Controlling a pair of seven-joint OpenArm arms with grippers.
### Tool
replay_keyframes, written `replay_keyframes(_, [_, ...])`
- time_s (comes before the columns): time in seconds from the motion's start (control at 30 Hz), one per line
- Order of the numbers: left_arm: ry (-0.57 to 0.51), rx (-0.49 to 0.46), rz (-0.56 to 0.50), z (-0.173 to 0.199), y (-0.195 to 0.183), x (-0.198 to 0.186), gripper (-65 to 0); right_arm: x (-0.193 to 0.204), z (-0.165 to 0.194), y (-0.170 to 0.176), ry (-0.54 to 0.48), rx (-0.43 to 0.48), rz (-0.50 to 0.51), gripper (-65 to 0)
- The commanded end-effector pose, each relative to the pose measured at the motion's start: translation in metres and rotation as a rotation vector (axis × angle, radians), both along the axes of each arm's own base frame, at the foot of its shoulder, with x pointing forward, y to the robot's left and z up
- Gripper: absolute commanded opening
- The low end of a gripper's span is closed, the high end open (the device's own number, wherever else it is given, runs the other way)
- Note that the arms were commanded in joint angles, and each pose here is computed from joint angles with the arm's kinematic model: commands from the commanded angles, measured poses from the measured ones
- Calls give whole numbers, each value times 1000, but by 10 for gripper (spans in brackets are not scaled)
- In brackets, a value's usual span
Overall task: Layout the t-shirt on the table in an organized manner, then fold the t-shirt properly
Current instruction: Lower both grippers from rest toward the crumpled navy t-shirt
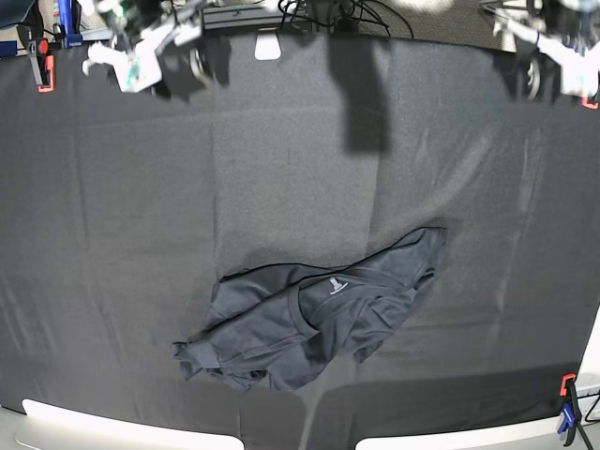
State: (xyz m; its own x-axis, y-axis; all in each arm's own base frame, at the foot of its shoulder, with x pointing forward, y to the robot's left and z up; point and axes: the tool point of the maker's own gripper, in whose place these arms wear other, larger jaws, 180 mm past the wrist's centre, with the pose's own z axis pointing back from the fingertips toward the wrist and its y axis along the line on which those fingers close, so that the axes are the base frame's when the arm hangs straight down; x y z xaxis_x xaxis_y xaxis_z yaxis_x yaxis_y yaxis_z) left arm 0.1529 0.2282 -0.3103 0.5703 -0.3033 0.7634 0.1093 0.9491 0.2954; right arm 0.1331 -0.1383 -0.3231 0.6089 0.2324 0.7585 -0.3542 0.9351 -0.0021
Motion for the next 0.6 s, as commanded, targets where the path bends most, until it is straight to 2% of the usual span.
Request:
replay_keyframes(0.0, [-40,25,-31,11,-2,8,-270,7,10,3,-39,10,10,-301])
replay_keyframes(0.1, [-74,61,-103,17,-10,24,-270,19,12,1,-53,-3,10,-301])
replay_keyframes(0.43, [-181,49,-288,48,-31,75,-270,51,21,-4,-102,-50,7,-301])
replay_keyframes(0.57, [-190,26,-328,55,-43,94,-270,63,27,-11,-156,-118,12,-301])
